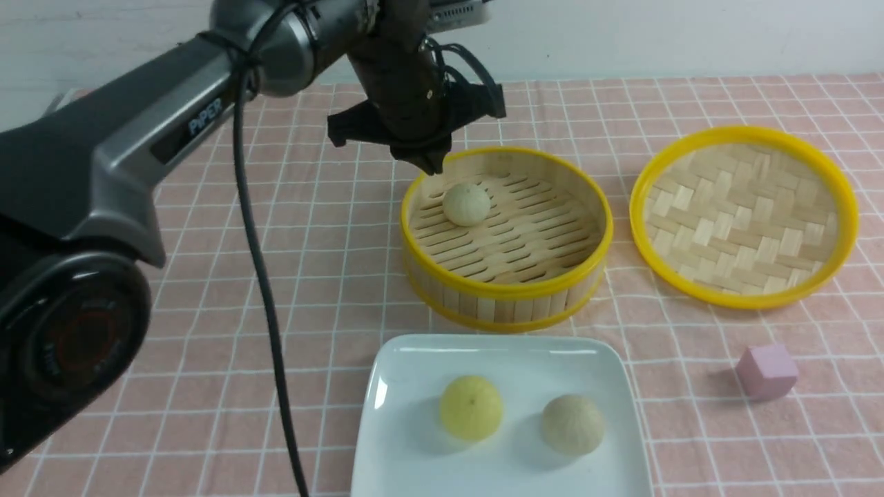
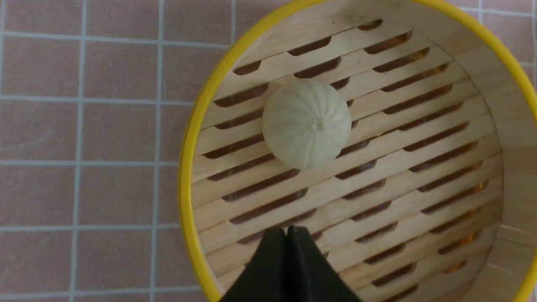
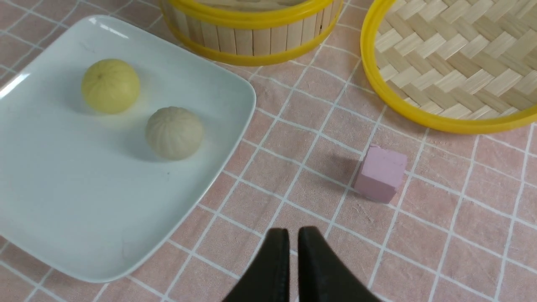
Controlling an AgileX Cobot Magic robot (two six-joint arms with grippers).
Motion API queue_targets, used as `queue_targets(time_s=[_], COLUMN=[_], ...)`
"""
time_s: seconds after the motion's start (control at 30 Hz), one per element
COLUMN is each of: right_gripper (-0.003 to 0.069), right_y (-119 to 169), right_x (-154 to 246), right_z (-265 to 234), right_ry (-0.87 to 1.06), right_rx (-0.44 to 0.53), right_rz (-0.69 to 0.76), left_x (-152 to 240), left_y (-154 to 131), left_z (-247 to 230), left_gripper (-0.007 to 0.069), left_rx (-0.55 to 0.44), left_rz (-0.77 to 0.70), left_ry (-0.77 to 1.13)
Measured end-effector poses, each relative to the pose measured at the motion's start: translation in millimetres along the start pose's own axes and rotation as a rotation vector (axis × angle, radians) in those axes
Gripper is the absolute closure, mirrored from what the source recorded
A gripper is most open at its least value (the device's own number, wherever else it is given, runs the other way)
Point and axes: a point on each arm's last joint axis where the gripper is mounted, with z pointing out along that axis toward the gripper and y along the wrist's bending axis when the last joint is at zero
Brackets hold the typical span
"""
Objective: Put the steamed buns into the plate on the pink tablecloth.
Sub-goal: 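Reach into the bamboo steamer and grasp a bun with the left gripper, then carry the bun from the bamboo steamer to the plate with the left gripper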
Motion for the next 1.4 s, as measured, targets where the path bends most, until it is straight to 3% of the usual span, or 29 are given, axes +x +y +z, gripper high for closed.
queue_targets(time_s=[0.13, 0.3, 0.47, 0.53, 0.67, 0.73, 0.77, 0.97, 1.17, 1.3, 1.4], right_gripper=[0.0599, 0.0587, 0.0584, 0.0582, 0.0579, 0.0575, 0.0573, 0.0568, 0.0561, 0.0554, 0.0552], right_y=[0, 0, 0, 0, 0, 0, 0, 0, 1, 1, 1], right_x=[0, 0, -1, -1, -2, -2, -2, -2, -2, -2, -2], right_z=[0, 0, 0, 0, 0, 0, 0, 0, 0, 0, 0], right_ry=[0.000, -0.004, -0.015, -0.015, -0.017, -0.018, -0.018, -0.019, -0.019, -0.023, -0.022], right_rx=[-0.003, -0.003, -0.002, -0.002, -0.002, -0.004, -0.004, -0.004, -0.007, -0.009, -0.009], right_rz=[0.003, 0.003, 0.003, 0.003, 0.003, 0.005, 0.005, 0.005, 0.007, 0.009, 0.009], left_x=[0, 2, 5, 8, 10, 11, 10, -2, 1, 15, 31], left_y=[-2, -7, -6, -4, -4, -6, -6, -13, -1, 12, 21], left_z=[27, 61, 87, 98, 100, 91, 84, 14, -147, -199, -212], left_gripper=[0.0494, 0.0300, 0.0253, 0.0263, 0.0396, 0.0553, 0.0579, 0.0595, 0.0595, 0.0595, 0.0595], left_rx=[0.027, 0.064, 0.066, 0.059, 0.062, 0.065, 0.066, 0.100, 0.096, 0.075, 0.085], left_rz=[0.000, 0.004, 0.005, 0.007, -0.004, -0.002, 0.005, 0.051, 0.207, 0.246, 0.243], left_ry=[-0.015, -0.059, -0.066, -0.055, -0.039, -0.009, -0.003, -0.046, -0.153, -0.184, -0.165])
